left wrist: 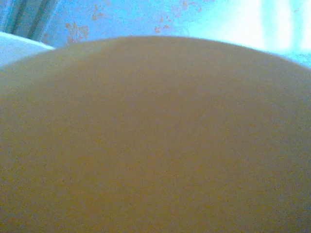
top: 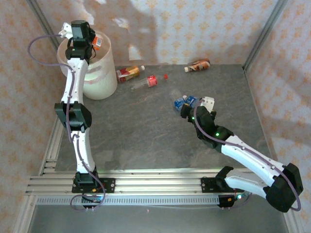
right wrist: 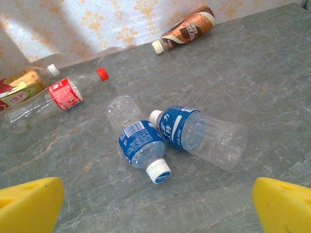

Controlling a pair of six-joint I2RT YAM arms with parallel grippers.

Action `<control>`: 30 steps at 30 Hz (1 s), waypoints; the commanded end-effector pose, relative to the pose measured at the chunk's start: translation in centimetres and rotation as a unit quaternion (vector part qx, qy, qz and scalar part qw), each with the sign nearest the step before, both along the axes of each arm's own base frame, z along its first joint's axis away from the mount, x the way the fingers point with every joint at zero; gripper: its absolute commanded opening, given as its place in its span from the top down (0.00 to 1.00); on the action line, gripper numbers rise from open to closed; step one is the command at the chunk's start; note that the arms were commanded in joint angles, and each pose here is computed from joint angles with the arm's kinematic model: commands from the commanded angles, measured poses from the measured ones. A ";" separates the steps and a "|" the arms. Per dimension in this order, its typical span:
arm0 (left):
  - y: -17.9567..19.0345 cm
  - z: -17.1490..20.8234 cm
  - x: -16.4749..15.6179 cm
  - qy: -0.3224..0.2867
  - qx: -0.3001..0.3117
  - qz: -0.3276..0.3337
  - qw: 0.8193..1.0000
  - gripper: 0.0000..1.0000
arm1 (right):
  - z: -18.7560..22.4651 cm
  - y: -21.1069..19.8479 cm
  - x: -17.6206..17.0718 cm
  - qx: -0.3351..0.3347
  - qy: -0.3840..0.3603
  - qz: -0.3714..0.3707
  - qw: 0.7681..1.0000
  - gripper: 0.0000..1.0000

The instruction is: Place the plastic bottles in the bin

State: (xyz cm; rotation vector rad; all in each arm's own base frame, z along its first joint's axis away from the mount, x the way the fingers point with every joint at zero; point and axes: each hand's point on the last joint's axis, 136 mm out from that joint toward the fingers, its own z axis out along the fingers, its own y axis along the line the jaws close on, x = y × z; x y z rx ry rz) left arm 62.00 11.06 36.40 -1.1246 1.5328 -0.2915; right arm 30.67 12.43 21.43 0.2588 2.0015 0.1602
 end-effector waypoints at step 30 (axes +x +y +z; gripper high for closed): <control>-6.9 6.6 -0.8 -0.040 0.028 -0.162 0.986 0.01 | -1.5 -1.8 0.5 0.023 0.034 -0.001 0.999 0.01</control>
